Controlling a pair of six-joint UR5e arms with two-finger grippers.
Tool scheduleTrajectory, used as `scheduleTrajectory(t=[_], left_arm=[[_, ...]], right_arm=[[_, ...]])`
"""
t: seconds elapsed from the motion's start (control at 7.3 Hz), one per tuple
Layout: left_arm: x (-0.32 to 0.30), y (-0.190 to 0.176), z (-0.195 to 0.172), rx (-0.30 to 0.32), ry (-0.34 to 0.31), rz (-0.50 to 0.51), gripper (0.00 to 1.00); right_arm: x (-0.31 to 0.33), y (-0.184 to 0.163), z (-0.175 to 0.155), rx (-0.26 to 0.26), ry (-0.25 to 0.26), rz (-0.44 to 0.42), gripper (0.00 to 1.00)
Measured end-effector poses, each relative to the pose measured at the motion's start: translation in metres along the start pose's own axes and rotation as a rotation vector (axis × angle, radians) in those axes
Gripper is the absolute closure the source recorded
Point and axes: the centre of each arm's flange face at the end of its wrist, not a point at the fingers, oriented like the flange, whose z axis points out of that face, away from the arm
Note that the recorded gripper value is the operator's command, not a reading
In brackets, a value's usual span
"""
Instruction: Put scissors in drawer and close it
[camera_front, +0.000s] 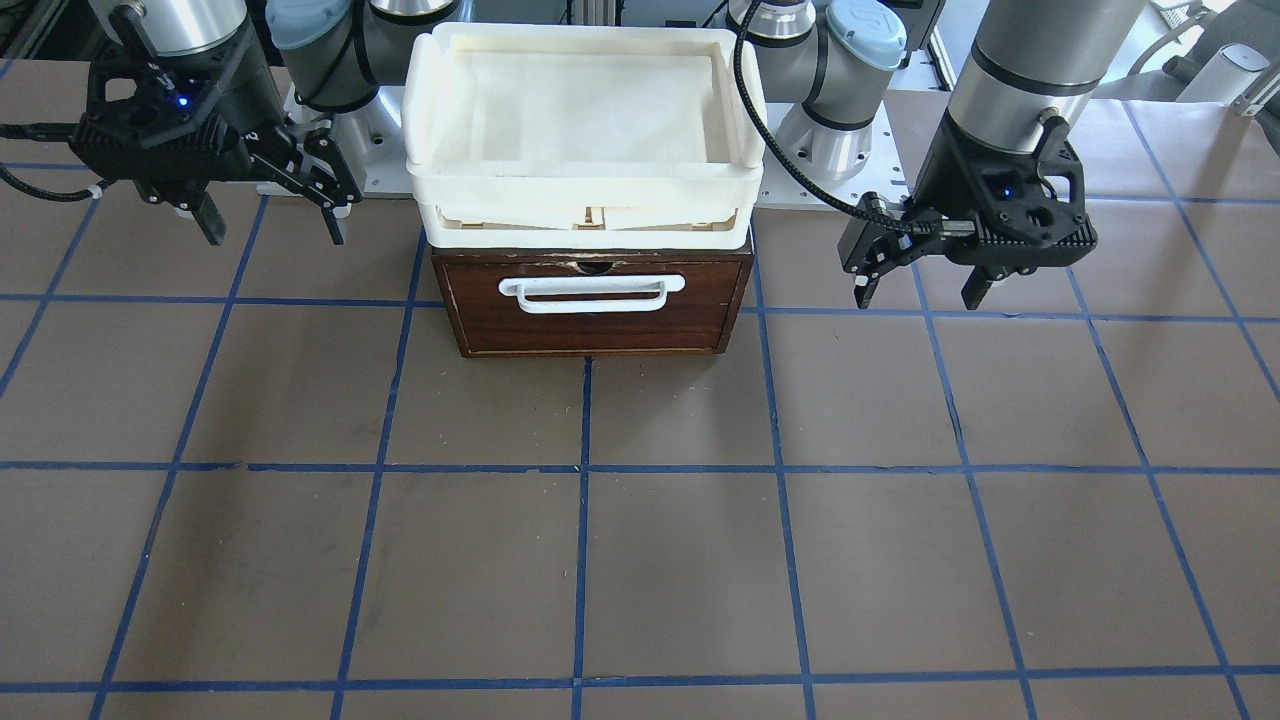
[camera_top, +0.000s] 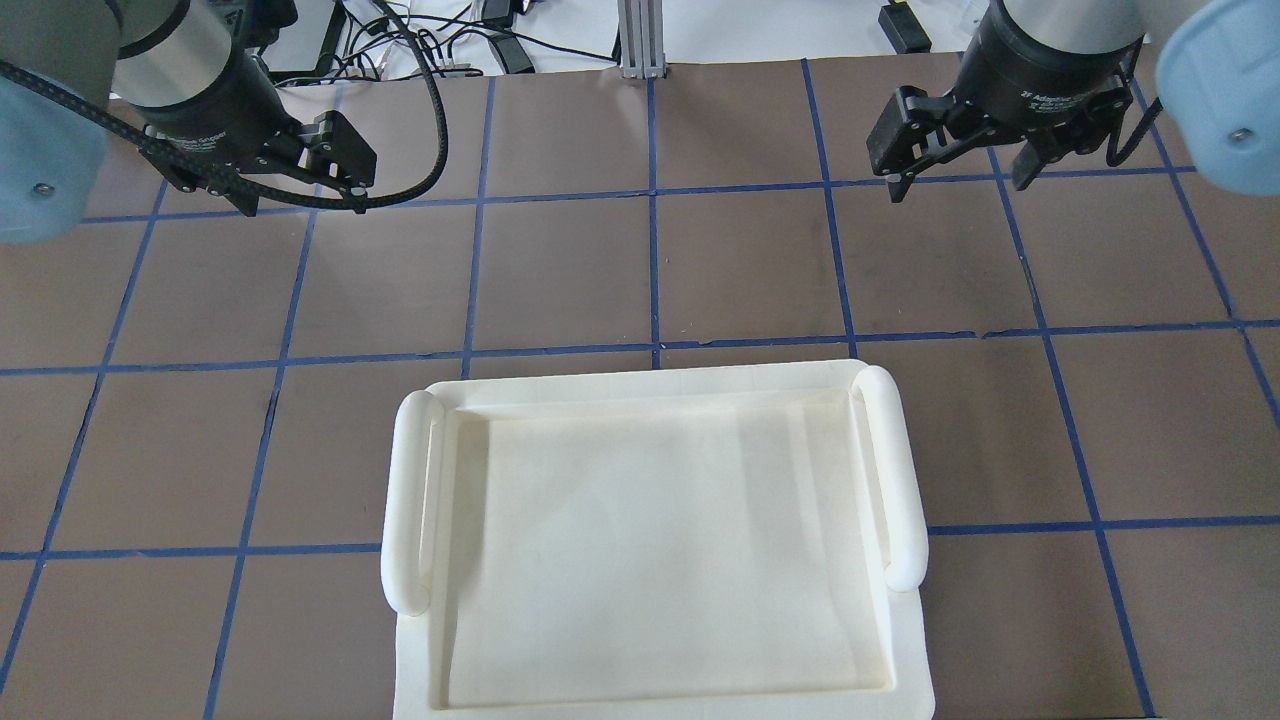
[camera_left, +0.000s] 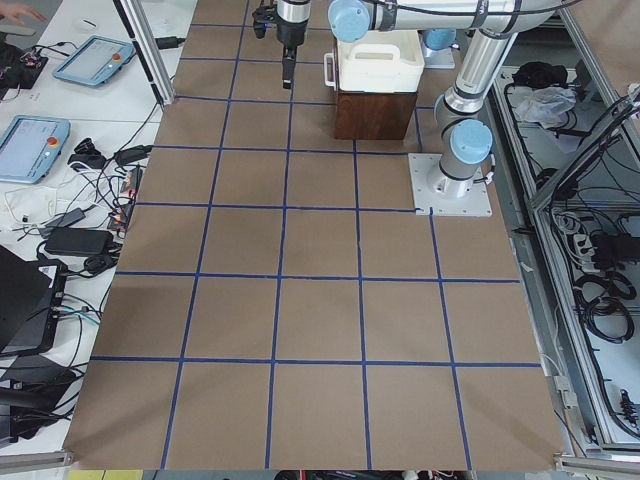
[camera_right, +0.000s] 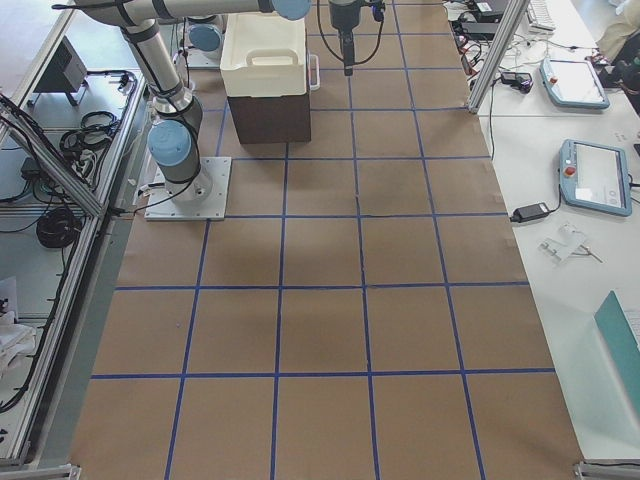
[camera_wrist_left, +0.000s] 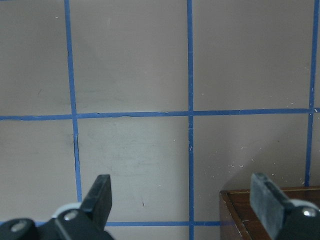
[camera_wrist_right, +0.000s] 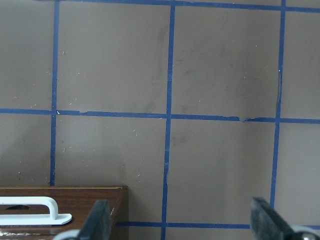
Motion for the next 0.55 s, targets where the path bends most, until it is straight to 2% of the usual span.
scheduleTrajectory(t=[0.55], left_arm=[[-0.0005, 0.0004, -0.0006, 0.003, -0.005, 0.001, 0.00]], right_arm=[[0.0001, 0.0004, -0.0006, 0.001, -0.001, 0.001, 0.00]])
